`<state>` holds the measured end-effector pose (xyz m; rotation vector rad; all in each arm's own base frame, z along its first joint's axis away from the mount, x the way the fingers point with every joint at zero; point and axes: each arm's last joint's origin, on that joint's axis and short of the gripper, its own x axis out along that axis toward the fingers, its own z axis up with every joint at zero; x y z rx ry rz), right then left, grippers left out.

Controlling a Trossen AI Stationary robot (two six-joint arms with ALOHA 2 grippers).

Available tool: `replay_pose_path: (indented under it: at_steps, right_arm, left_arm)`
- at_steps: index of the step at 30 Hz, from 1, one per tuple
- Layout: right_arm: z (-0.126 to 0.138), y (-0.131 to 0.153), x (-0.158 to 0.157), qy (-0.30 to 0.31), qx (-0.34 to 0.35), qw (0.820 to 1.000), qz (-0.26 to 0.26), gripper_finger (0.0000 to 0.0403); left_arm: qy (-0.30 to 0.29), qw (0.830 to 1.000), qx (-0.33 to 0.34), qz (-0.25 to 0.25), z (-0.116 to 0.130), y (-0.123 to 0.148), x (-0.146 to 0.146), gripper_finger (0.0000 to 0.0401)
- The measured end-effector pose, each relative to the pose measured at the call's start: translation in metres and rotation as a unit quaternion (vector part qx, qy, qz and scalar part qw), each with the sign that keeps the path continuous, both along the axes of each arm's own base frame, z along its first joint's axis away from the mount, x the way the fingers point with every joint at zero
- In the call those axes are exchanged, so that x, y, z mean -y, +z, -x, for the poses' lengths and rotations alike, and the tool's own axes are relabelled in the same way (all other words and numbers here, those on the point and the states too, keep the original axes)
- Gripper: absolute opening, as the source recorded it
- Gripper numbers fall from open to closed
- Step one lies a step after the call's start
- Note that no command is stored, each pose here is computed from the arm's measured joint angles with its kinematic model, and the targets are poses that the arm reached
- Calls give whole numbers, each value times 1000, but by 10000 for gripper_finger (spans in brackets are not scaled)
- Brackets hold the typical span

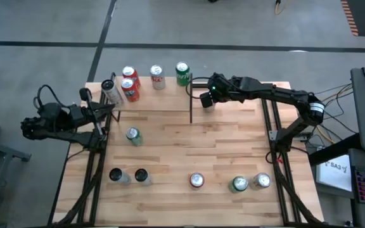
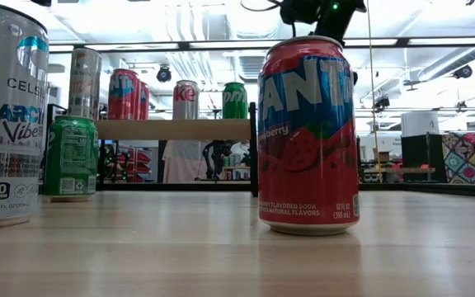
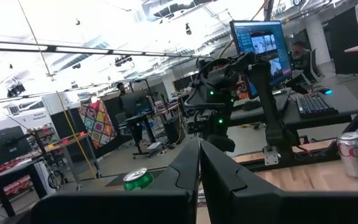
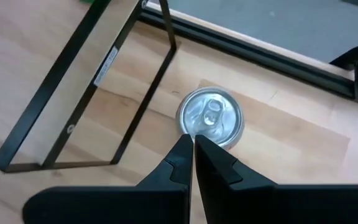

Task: Place canned beverage on shelf
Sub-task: Put the top silver soda can aligned with the other silver soda can on the shelf

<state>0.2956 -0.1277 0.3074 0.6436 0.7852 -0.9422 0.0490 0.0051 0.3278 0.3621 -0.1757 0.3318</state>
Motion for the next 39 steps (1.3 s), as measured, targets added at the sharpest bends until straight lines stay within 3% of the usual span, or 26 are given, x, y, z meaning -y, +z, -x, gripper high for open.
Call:
replay_pose_path:
  at_steps: [12,22,32,39]
  right_arm:
    - [0,-5,-1,-6,3,1000,-10,9]
    - [-9,2,9,6,51,998,46,9]
    - [-10,3,10,62,13,994,93,9]
    - [-10,3,10,23,34,996,77,28]
  left_arm:
    - [0,1000,-2,0,0,0,0,0]
    - [2,1000,-4,-9,0,0,0,0]
    - [2,1000,-3,-10,0,0,0,0]
    - [2,1000,-2,-10,0,0,0,0]
